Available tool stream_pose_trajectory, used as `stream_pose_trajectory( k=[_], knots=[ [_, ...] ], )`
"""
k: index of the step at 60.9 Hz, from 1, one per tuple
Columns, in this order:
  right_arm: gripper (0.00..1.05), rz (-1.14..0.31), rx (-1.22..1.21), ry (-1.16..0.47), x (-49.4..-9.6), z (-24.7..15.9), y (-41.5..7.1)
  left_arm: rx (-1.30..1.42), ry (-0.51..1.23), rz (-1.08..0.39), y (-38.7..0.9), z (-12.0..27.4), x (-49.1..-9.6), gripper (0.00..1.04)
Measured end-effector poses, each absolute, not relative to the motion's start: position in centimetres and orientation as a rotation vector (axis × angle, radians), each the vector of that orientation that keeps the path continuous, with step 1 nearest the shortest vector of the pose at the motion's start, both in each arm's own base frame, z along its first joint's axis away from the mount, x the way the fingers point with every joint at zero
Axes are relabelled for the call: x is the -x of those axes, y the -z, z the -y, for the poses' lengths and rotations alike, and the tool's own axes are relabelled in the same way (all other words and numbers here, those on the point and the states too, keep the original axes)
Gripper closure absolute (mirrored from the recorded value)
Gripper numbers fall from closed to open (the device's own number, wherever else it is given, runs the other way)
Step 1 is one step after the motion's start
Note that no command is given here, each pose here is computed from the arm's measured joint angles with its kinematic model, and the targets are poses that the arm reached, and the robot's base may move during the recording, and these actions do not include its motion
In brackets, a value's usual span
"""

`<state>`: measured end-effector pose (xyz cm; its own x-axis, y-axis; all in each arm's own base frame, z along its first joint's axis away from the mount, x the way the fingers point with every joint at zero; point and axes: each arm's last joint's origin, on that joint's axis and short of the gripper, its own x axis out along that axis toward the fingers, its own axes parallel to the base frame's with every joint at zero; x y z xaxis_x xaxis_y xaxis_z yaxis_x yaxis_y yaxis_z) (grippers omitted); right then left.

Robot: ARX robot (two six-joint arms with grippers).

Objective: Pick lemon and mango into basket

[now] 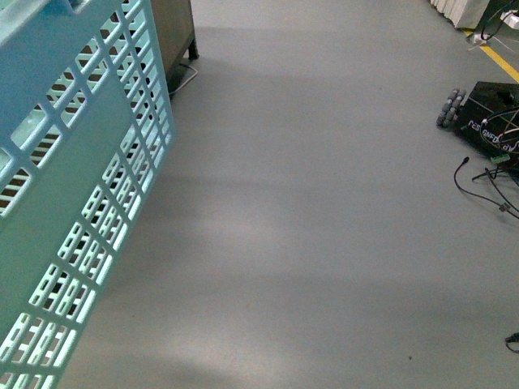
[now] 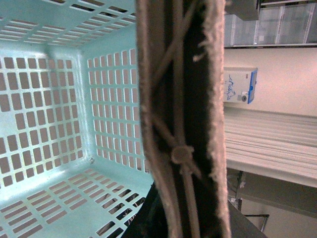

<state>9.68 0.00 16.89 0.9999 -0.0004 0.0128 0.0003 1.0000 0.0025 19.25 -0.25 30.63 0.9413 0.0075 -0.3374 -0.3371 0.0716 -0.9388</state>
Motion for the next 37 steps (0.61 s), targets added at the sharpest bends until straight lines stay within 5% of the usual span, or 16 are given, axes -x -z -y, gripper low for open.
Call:
stream_pose_trajectory(
  k=[37],
  knots=[
    [0.09, 0.013, -0.002, 0.0, -9.68, 0.0, -16.89, 1.482, -0.263, -0.271, -30.64, 0.25, -19.25, 1.0]
  ],
)
